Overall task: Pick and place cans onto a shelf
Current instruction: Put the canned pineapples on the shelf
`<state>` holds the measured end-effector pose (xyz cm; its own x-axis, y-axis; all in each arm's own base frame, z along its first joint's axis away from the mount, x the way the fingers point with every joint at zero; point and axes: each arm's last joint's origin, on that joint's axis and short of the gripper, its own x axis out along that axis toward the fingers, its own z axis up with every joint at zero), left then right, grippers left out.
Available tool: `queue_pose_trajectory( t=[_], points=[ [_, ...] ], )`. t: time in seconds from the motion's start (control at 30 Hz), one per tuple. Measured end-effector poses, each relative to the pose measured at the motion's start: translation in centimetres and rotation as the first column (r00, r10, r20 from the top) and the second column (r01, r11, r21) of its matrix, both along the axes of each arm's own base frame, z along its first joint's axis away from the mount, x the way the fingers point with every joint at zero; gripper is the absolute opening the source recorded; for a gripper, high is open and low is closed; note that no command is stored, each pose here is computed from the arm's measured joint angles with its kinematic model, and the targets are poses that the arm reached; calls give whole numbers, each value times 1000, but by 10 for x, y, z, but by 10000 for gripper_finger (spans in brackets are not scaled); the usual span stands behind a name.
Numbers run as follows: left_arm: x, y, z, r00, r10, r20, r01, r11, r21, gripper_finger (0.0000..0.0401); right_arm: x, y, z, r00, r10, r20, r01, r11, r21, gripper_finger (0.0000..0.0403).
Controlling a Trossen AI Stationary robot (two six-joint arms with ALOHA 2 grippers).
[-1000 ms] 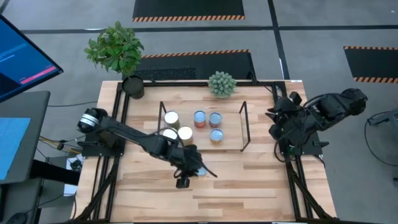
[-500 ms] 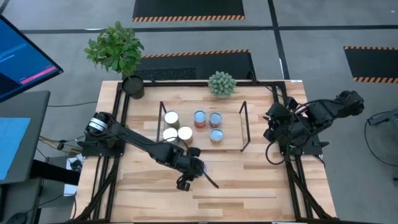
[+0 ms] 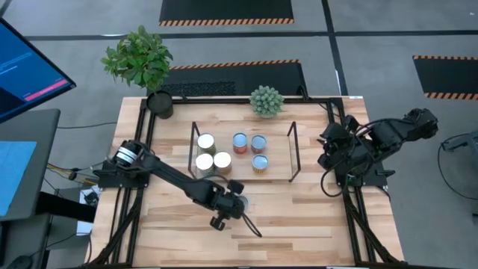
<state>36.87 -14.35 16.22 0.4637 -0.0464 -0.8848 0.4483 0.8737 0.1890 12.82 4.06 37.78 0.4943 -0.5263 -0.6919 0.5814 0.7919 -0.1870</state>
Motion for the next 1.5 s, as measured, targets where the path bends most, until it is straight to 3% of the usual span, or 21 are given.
queue_pose_trajectory(
  t=[0.33, 0.53, 0.63, 0.8, 0.93, 1.1, 1.23, 1.33, 1.5],
  points=[
    [5, -3, -21, 997, -61, -40, 62, 998, 24, 95, -3, -2, 2, 1000, 4, 9, -4, 1000, 4, 101],
    [8, -4, -11, 999, -18, -48, 19, 1000, 14, 16, -3, -2, 2, 1000, 6, 8, -6, 1000, 0, 101],
    [14, -4, -1, 997, 9, -72, -9, 1000, -6, 5, -3, -2, 2, 1000, 5, 9, -5, 1000, -8, 101],
    [32, -1, 45, 998, -21, -54, 17, 998, -66, 2, -3, -3, 2, 1000, 27, -5, -27, 998, -60, 101],
    [42, 13, 91, 999, -20, -31, 18, 999, -47, 1, -2, -5, 2, 1000, 17, -12, -18, 997, -75, 101],
    [56, 56, 143, 993, 91, 68, -91, 996, -4, 1, -2, -6, 2, 1000, 15, -16, -16, 997, -78, 101],
    [71, 93, 178, 944, 238, 231, -226, 971, -78, 0, -2, -4, 2, 1000, 17, -11, -17, 998, -56, 101],
    [84, 109, 186, 896, 303, 325, -284, 953, -106, 0, -3, -2, 2, 1000, 21, -2, -21, 999, -41, 101],
    [105, 121, 175, 865, 324, 383, -294, 946, -136, 0, -4, 0, 2, 999, 41, -3, -41, 998, -39, 101]
  ],
)
